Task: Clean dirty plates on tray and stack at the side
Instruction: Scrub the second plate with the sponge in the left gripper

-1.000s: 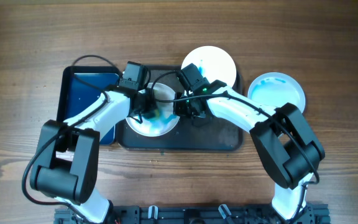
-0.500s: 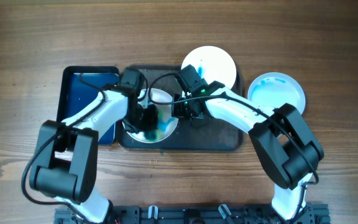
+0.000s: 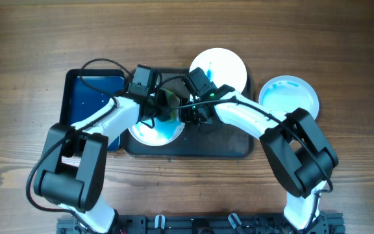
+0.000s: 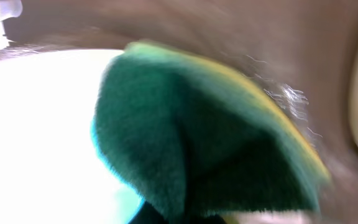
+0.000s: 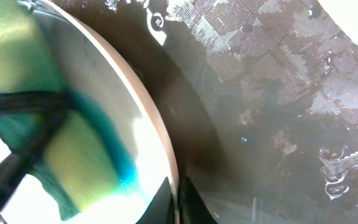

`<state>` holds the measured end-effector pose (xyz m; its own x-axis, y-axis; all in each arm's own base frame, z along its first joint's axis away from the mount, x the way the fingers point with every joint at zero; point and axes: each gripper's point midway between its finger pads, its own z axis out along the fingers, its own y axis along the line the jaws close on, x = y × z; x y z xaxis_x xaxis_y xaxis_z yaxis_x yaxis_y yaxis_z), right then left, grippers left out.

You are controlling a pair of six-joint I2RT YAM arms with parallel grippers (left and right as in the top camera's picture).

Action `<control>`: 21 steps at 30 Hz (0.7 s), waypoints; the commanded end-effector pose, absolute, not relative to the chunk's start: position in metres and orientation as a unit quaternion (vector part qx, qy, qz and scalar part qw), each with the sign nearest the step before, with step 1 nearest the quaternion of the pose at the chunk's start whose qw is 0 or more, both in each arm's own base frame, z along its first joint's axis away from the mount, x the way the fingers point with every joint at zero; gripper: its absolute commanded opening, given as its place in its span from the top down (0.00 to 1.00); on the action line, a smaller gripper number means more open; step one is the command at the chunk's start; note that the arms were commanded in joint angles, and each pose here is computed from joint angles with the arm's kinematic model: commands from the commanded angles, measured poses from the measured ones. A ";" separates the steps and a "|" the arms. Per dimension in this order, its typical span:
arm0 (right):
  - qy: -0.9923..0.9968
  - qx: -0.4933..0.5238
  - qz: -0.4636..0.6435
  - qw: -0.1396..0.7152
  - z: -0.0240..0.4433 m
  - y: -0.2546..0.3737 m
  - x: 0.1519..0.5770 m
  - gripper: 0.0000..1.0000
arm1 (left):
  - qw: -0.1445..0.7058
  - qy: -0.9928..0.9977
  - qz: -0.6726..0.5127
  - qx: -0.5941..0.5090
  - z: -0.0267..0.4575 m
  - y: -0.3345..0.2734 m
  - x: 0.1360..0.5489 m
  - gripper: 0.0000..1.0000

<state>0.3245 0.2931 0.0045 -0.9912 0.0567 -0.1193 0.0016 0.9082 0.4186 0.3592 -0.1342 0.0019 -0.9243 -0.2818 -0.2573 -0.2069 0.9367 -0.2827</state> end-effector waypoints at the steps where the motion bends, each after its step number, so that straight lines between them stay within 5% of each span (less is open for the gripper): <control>1: 0.975 0.019 0.212 0.059 -0.001 0.292 0.326 0.96 | 0.146 0.940 0.134 -0.277 -0.023 -0.031 0.322 0.96; 5: 0.975 0.018 0.213 0.061 -0.001 0.292 0.327 0.96 | 0.072 0.948 0.146 -0.275 -0.027 -0.031 0.287 0.96; 9: 0.975 0.015 0.214 0.061 -0.001 0.292 0.327 0.96 | -0.101 0.973 -0.023 -0.209 -0.032 -0.099 0.237 0.96; 12: 0.974 0.014 0.217 0.059 0.000 0.293 0.326 0.96 | -0.144 0.967 -0.140 -0.155 -0.022 -0.139 0.229 0.96; 15: 0.973 0.013 0.222 0.056 0.000 0.295 0.325 0.96 | -0.135 0.956 -0.241 -0.099 -0.010 -0.170 0.239 0.96; 21: 0.974 0.013 0.221 0.055 0.000 0.295 0.324 0.96 | -0.027 0.967 -0.221 -0.123 -0.015 -0.152 0.296 0.96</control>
<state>0.3226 0.2960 0.0051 -0.9926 0.0402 -0.1149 -0.0133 0.9023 0.4310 0.2903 -0.1653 0.0025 -0.9746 -0.1968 0.1070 -0.2240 0.8629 -0.4530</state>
